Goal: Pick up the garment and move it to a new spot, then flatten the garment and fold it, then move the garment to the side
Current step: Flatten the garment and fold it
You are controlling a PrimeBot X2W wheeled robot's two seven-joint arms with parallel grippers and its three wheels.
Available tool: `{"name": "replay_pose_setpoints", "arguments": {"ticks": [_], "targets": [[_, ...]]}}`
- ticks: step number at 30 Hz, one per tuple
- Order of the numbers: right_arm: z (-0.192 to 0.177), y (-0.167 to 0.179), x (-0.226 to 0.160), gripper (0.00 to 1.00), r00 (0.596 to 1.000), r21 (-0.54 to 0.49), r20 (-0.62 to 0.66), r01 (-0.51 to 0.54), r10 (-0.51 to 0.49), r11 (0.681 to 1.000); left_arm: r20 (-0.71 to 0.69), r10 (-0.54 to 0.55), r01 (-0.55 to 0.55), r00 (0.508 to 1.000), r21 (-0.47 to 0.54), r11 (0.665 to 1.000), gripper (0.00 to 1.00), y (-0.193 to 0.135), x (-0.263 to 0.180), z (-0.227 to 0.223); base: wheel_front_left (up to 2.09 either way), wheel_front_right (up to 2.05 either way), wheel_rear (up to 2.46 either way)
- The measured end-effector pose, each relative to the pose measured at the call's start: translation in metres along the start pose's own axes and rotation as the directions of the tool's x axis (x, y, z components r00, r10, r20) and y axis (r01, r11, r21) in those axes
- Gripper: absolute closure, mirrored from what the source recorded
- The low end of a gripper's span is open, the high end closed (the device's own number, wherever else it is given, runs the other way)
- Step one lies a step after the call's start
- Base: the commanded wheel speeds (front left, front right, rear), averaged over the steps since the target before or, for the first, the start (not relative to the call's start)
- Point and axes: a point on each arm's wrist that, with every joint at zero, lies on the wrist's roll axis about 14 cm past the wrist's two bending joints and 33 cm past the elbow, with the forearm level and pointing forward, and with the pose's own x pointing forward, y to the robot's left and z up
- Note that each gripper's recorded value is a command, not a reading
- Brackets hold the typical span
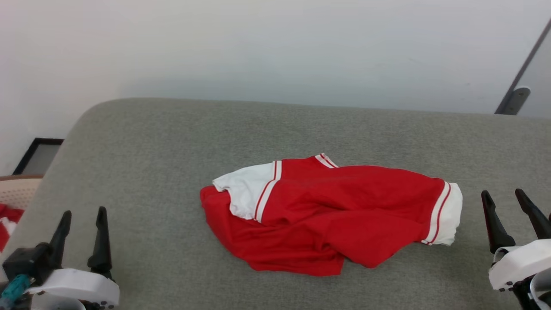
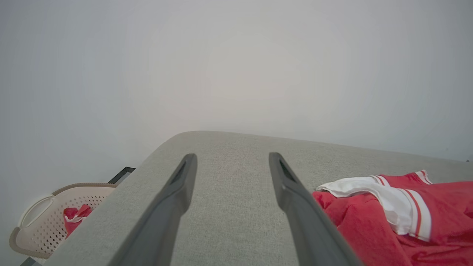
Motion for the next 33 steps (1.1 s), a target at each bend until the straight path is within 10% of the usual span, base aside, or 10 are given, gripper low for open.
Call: {"name": "replay_pose_setpoints", "arguments": {"ticks": [18, 33], "targets": [[0.026, -0.020, -0.023, 0.00, 0.984, 0.024, 0.133, 0.116, -0.118, 0.993, -0.199, -0.228, 0.233, 0.953, 0.001, 0.972, 0.00, -0.063, 0.044, -0.014, 0.00, 0.00, 0.00], [0.037, -0.033, -0.017, 0.00, 0.979, 0.004, 0.150, 0.140, -0.139, 0.990, -0.694, -0.368, 0.450, 0.619, -0.071, 0.890, 0.00, -0.118, 0.059, -0.066, 0.00, 0.00, 0.00]]}}
